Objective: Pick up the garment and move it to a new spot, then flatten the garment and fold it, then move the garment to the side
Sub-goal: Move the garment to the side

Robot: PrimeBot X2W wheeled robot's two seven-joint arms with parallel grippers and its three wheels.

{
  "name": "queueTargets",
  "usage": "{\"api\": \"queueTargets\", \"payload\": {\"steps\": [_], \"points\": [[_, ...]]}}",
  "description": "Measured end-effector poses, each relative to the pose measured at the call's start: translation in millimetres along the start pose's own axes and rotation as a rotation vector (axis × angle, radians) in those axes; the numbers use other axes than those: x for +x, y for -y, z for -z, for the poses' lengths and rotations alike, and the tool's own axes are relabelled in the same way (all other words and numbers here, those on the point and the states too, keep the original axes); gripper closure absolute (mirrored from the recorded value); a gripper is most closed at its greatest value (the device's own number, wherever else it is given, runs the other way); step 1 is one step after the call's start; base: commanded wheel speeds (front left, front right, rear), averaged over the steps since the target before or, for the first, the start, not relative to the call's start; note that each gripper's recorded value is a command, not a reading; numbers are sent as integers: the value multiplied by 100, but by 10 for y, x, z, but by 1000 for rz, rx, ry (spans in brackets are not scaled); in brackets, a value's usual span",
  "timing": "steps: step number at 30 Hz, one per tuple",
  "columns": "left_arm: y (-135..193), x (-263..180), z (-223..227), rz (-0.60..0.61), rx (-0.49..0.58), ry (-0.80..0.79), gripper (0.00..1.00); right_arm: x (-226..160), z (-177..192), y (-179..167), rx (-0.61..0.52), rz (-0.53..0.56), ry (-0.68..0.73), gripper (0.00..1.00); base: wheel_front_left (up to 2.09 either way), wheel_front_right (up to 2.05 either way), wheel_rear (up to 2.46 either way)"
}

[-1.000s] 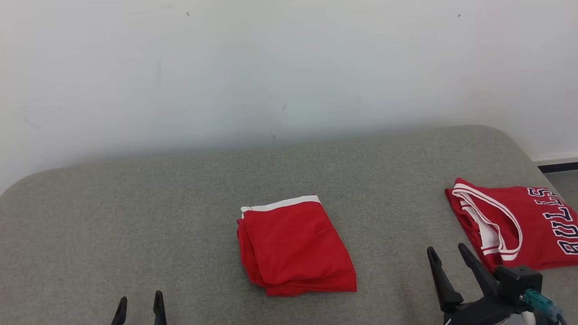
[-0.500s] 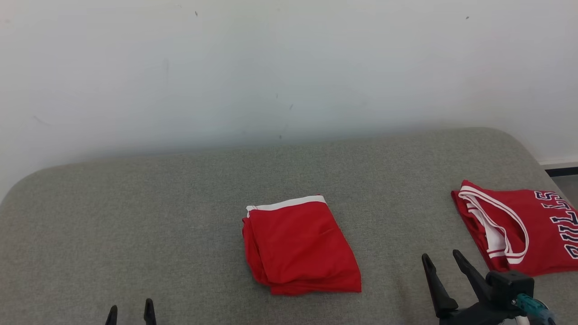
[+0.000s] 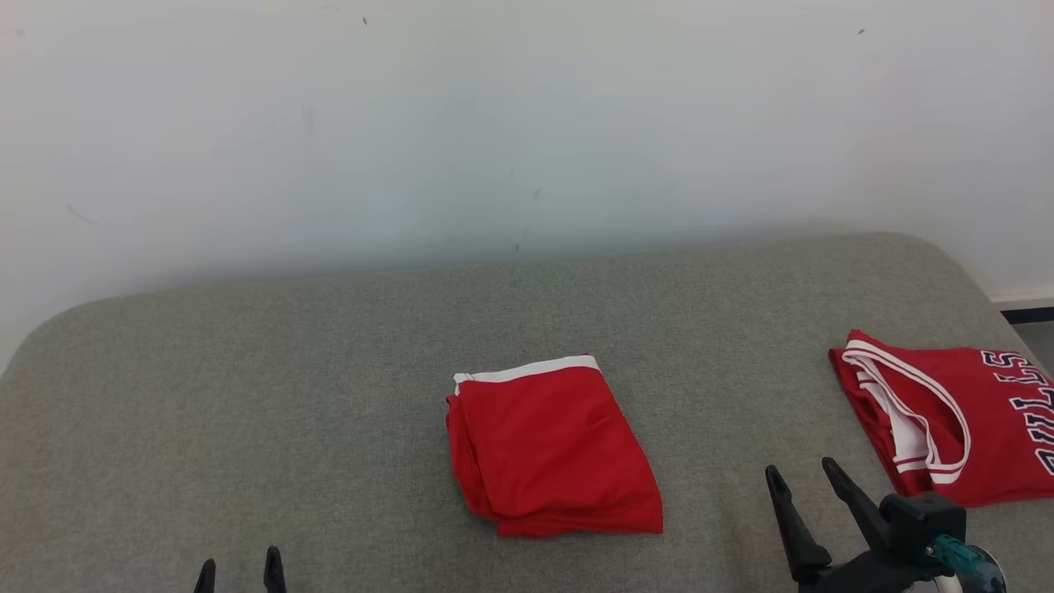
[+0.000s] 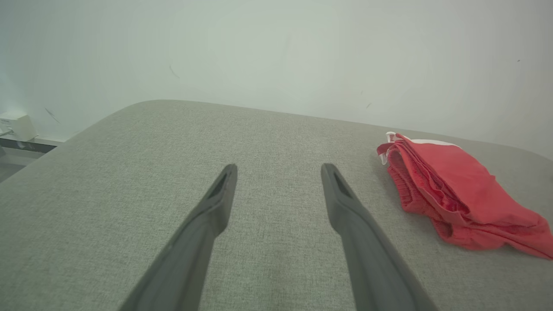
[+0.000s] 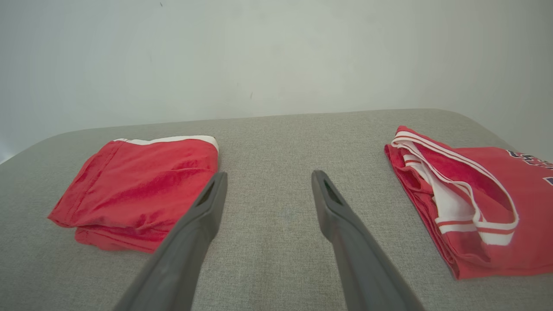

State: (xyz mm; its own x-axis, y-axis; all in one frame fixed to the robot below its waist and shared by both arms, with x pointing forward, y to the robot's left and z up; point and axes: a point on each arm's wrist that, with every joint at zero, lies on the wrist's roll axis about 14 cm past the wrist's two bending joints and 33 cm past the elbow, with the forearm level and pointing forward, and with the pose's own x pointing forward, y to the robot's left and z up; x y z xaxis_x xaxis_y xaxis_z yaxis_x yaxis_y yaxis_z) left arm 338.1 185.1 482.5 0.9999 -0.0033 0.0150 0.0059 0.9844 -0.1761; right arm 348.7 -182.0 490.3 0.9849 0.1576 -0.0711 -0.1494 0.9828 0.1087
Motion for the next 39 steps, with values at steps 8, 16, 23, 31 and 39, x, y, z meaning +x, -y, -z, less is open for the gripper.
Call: {"api": "queueTargets", "payload": {"steps": [8,16,23,31,39], "points": [[-15,-10,-2,-6,2,1,0,21,16,-40,1,-5,-6,0,0,0,0],[-4,-42,8,-6,-6,-1,0,262,-53,-145,-32,-58,-83,0,0,0,0],[-68,-105,43,-31,-14,-10,0,668,-24,-220,-46,-83,-267,0,0,0,0],[-208,-141,38,-81,-16,-10,0,1049,249,-523,-10,-109,-479,0,0,0,0],[-356,-154,110,-134,-19,-37,0,1265,644,-544,-18,-76,-642,0,0,0,0]]}}
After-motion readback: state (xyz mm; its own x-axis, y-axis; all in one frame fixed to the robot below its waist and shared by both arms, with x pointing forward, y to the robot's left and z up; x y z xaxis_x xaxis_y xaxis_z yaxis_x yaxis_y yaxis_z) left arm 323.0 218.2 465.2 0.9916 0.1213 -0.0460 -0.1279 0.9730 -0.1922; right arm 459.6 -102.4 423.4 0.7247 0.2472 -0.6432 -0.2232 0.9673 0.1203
